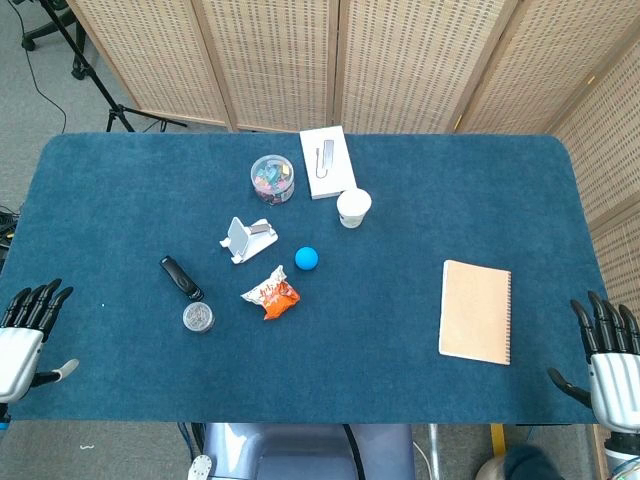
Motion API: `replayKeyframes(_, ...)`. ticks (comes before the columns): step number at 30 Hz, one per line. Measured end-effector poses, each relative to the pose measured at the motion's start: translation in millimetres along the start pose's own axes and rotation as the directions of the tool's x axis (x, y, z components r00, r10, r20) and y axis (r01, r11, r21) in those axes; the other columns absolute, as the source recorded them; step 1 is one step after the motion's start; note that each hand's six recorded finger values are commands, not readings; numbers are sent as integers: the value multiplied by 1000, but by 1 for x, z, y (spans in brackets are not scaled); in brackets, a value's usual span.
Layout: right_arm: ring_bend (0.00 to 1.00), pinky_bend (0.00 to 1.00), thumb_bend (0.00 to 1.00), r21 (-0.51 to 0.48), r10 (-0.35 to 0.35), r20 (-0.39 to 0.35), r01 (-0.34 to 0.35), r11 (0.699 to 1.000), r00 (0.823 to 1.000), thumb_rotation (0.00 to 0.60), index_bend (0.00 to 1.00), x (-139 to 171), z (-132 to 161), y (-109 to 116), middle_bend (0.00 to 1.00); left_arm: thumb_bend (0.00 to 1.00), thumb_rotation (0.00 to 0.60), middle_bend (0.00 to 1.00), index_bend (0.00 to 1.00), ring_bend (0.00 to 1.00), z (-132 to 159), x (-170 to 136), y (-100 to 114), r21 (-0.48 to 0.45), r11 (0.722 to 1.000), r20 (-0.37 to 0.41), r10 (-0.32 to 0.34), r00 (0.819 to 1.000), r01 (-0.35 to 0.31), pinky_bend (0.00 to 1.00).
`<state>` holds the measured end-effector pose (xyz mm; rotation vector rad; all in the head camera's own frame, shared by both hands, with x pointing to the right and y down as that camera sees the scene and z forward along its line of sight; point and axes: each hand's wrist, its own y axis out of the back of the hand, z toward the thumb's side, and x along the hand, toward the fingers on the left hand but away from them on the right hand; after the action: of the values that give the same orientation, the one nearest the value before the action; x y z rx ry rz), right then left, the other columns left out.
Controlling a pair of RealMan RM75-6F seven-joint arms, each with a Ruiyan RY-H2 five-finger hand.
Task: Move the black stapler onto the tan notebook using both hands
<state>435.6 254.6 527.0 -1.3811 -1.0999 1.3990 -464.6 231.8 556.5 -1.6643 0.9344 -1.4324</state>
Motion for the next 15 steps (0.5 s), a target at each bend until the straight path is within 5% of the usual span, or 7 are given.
replayKeyframes(9, 0, 0, 2, -6, 15, 0, -15, 1000, 1000, 600, 12, 0, 1, -1, 0, 0, 600, 0, 0, 0, 3, 3, -4, 19, 999, 5, -33, 999, 33, 0)
replayKeyframes(15, 0, 0, 2, -5, 25, 1, -25, 1000, 1000, 600, 12, 1, 1, -3, 0, 0, 600, 0, 11, 0, 14, 44, -8, 53, 998, 91, -50, 995, 46, 1)
